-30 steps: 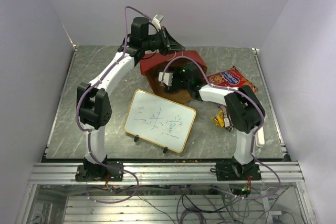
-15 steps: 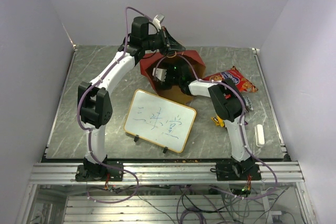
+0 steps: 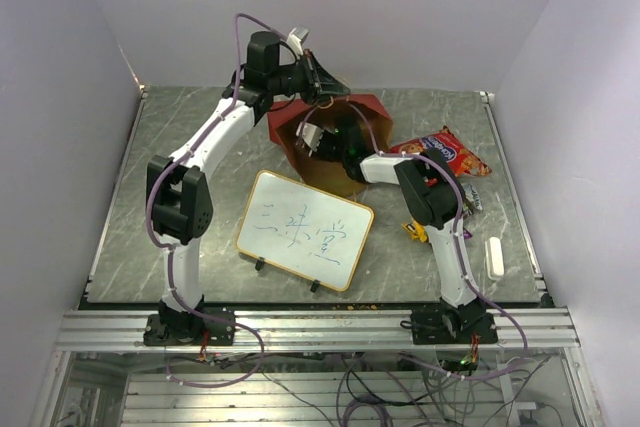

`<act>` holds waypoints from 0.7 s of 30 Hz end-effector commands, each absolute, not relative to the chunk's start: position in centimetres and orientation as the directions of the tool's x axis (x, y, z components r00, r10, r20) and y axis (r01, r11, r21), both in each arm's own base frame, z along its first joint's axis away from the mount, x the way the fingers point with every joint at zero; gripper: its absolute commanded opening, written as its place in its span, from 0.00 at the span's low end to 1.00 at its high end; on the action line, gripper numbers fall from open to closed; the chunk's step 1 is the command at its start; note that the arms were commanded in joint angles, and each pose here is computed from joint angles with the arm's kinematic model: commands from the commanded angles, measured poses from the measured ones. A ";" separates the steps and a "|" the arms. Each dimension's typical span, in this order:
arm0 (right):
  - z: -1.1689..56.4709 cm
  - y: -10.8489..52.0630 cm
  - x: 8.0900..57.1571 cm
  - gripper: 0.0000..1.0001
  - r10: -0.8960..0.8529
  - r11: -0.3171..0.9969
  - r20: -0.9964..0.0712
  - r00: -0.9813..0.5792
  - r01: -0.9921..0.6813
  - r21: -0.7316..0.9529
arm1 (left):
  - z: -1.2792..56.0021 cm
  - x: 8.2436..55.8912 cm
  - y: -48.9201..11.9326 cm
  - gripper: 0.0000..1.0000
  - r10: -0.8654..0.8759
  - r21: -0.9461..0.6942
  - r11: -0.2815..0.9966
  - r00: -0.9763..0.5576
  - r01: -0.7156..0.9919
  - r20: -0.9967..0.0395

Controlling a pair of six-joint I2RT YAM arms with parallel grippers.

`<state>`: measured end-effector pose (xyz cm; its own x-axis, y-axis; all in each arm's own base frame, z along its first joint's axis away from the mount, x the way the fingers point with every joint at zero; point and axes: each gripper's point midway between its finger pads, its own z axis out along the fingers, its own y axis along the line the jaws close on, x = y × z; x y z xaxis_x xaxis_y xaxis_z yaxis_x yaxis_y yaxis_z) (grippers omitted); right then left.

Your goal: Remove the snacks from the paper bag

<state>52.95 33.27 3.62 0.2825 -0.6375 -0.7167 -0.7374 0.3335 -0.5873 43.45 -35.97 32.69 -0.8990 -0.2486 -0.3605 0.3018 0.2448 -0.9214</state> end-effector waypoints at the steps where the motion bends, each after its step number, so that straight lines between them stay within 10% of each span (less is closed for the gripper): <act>1: 7.8 33.6 53.1 0.04 -0.555 0.426 -0.791 0.258 -0.728 -0.537 | 34.9 44.5 -34.2 0.07 -0.330 -0.940 0.185 -0.883 0.286 -0.334; 21: 17.3 31.2 42.2 0.00 -0.376 0.463 -0.895 0.241 -0.787 -0.407 | 37.9 47.9 -33.2 0.07 -0.511 -0.980 0.060 -0.838 0.188 -0.192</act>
<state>44.25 30.94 13.37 0.1865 -0.4533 -0.8716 -0.7879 0.4610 -0.4083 47.48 -33.35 35.17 -0.8686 -0.4605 -0.1831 0.1490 0.1095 -0.9827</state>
